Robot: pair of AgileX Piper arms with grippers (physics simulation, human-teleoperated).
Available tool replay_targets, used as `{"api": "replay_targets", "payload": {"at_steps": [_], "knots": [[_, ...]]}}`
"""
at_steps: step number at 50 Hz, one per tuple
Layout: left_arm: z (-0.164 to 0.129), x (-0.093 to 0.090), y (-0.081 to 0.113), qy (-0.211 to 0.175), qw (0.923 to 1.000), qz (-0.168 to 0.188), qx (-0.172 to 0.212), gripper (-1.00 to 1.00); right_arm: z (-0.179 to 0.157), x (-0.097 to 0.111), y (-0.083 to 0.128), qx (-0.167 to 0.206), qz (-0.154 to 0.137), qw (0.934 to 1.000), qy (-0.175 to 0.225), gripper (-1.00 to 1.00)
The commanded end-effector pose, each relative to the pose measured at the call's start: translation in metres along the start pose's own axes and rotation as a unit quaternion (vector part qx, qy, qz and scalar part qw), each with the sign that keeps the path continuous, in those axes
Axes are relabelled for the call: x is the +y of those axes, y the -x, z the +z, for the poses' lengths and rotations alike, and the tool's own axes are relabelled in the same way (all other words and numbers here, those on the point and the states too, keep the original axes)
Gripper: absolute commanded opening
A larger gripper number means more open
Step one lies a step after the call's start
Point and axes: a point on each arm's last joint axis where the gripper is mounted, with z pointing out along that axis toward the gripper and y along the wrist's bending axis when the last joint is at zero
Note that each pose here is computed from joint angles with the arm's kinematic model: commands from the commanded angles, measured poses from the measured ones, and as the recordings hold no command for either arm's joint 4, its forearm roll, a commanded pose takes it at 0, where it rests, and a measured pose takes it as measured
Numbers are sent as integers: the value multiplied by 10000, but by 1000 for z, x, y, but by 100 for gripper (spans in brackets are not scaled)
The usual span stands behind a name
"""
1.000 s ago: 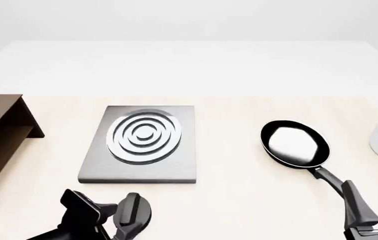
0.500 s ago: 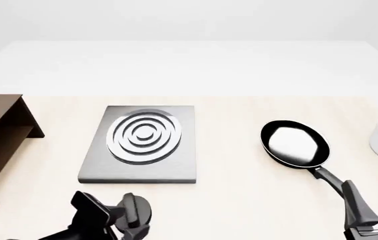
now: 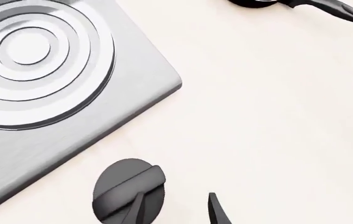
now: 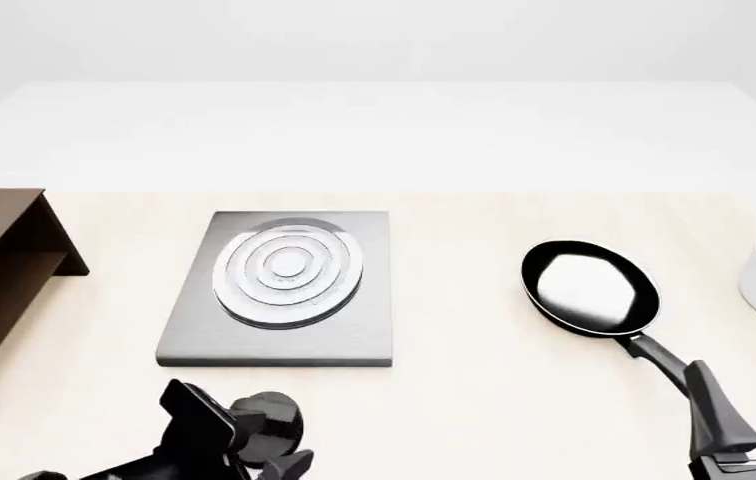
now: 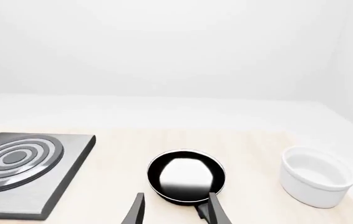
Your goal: Turn on the stove and put the frying pan on it.
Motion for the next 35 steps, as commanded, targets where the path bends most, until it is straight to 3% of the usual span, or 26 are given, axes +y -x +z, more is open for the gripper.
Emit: {"api": "replay_targets", "payload": {"at_steps": [1,13,21,30,35], "knots": [[3,-5,10,-78,9999,110,-66,100,0,0,0,-1,8,10000,-12,100],[6,-8,16,-132,9997,174,-109,100,0,0,0,6,6,10000,-18,100],[-3,-13,31,-210,9989,307,-283,100,0,0,0,12,2,10000,-22,100],[-26,-16,48,-266,9969,442,-588,100,0,0,0,6,0,10000,-19,100],[-53,-15,59,-253,9934,526,-986,100,0,0,0,3,-12,10000,-18,100]]}}
